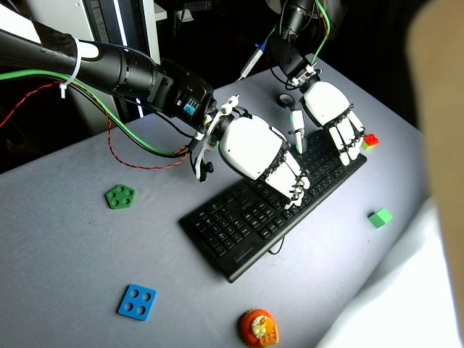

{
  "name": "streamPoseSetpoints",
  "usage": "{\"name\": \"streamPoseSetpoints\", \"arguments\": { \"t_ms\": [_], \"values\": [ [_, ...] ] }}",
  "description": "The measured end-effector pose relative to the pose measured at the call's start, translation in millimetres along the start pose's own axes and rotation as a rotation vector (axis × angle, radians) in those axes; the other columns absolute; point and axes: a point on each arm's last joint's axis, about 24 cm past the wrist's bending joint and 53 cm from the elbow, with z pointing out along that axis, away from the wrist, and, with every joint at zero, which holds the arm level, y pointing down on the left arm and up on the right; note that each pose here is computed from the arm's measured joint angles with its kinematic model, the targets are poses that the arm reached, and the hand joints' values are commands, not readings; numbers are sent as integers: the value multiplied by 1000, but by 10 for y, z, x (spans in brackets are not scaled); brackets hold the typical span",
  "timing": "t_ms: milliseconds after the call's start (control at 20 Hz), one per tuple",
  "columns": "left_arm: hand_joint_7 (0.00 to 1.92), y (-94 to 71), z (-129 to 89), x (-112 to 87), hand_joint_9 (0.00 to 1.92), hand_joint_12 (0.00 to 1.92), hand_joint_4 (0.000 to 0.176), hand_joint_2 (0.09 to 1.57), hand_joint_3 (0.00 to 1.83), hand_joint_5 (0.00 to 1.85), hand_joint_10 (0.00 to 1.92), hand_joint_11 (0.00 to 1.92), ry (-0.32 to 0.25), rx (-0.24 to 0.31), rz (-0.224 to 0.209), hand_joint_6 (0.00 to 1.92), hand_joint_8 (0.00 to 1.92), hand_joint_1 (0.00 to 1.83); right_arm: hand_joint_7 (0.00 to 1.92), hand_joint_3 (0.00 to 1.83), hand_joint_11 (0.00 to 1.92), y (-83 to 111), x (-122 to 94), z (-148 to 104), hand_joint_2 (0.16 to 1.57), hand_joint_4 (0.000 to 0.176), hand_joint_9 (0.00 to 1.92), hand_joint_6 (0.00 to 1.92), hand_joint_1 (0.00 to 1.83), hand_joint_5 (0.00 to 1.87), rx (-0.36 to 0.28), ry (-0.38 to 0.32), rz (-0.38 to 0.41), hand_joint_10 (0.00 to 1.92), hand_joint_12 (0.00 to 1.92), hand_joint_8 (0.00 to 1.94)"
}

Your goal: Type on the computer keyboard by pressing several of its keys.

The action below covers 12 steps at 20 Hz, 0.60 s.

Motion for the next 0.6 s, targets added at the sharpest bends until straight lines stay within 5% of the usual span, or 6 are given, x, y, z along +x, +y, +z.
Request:
{"name": "streamPoseSetpoints", "arguments": {
  "t_ms": [100, 400, 450, 600],
  "values": [
    [174, -11, 0, -2, 245, 853, 67, 1167, 0, 123, 0, 0, -1, 5, 2, 0, 0, 706, 438, 1, 0, -4, -7, 5, 1136, 0, 340, 4, 144, 419, 0, -2, -1, 206, 1237, 0],
    [232, -47, 76, -69, 281, 913, 57, 1122, 0, 181, 4, 0, 16, 3, -29, 9, 5, 263, 453, 1, 0, -6, -49, 16, 1137, 0, 340, 8, 139, 428, 2, -6, 2, 200, 1217, 6],
    [212, -67, 91, -83, 252, 852, 59, 1074, 0, 170, 0, 0, 21, 10, -28, 0, 0, 20, 465, 1, 0, 11, -101, 17, 1138, 0, 347, 4, 116, 419, -3, -14, 4, 200, 1245, 7],
    [213, -130, 114, -119, 255, 870, 55, 1070, 0, 174, 2, 0, 27, 23, -41, 1, 1, 0, 473, 0, 0, 77, -215, -16, 1135, 0, 345, 6, 129, 426, -17, -29, 9, 196, 1243, 8]
  ]
}}
